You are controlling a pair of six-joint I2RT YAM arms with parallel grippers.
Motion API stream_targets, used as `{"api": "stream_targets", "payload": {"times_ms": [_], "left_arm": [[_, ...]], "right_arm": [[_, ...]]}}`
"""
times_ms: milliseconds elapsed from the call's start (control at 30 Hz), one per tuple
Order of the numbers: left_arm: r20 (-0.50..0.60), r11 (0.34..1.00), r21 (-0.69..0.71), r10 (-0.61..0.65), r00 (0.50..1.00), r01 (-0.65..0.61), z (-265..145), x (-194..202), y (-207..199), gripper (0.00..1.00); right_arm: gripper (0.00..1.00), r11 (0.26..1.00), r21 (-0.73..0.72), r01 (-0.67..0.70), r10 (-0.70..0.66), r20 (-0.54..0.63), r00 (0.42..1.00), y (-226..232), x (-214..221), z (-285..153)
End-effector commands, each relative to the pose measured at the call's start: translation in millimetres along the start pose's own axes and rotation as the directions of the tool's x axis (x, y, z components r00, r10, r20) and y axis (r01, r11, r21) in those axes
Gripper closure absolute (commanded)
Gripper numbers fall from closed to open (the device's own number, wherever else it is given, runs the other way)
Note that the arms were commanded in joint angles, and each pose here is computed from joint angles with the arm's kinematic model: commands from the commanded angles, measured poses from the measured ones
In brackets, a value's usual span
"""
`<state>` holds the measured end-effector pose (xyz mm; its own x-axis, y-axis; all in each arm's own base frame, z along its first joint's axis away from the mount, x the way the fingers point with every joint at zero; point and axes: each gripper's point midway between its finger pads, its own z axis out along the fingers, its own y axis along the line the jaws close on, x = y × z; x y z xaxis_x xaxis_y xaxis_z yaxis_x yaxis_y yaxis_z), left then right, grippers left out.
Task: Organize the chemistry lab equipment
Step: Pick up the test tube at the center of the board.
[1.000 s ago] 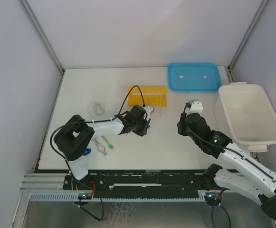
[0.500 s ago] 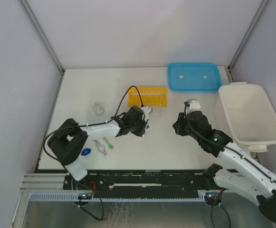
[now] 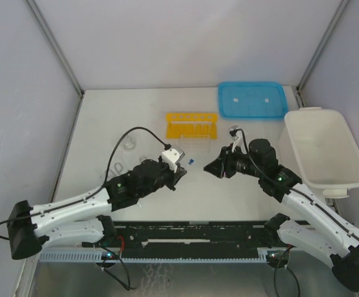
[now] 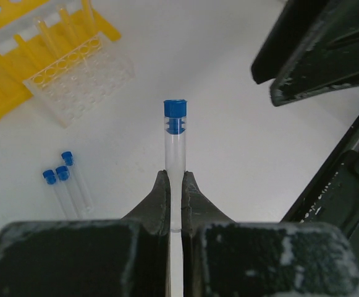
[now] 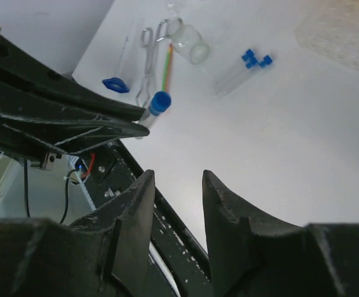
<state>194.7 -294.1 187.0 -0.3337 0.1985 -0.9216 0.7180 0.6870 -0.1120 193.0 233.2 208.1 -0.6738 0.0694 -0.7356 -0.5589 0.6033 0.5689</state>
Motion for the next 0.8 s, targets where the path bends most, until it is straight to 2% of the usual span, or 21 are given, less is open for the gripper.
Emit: {"api": "stream_targets", "payload": {"times_ms": [0, 400, 767], "left_arm": [[0.098, 0.997, -0.074, 0.012, 0.995, -0.005, -21, -10, 11, 0.96], [0.168, 0.997, -0.072, -0.016, 0.986, 0.028, -39, -13, 13, 0.96], [0.174, 0.998, -0.055, -0.007, 0.985, 0.017, -39, -18, 6, 0.96]], "right_arm": [[0.62, 0.985, -0.170, 0.015, -0.004, 0.066, 0.998, 33, -28, 3], [0.59, 0.935, -0.353, -0.006, 0.016, 0.025, 1.000, 64, -52, 22], [0.61, 0.927, -0.374, -0.018, -0.004, -0.059, 0.998, 73, -49, 48]]}}
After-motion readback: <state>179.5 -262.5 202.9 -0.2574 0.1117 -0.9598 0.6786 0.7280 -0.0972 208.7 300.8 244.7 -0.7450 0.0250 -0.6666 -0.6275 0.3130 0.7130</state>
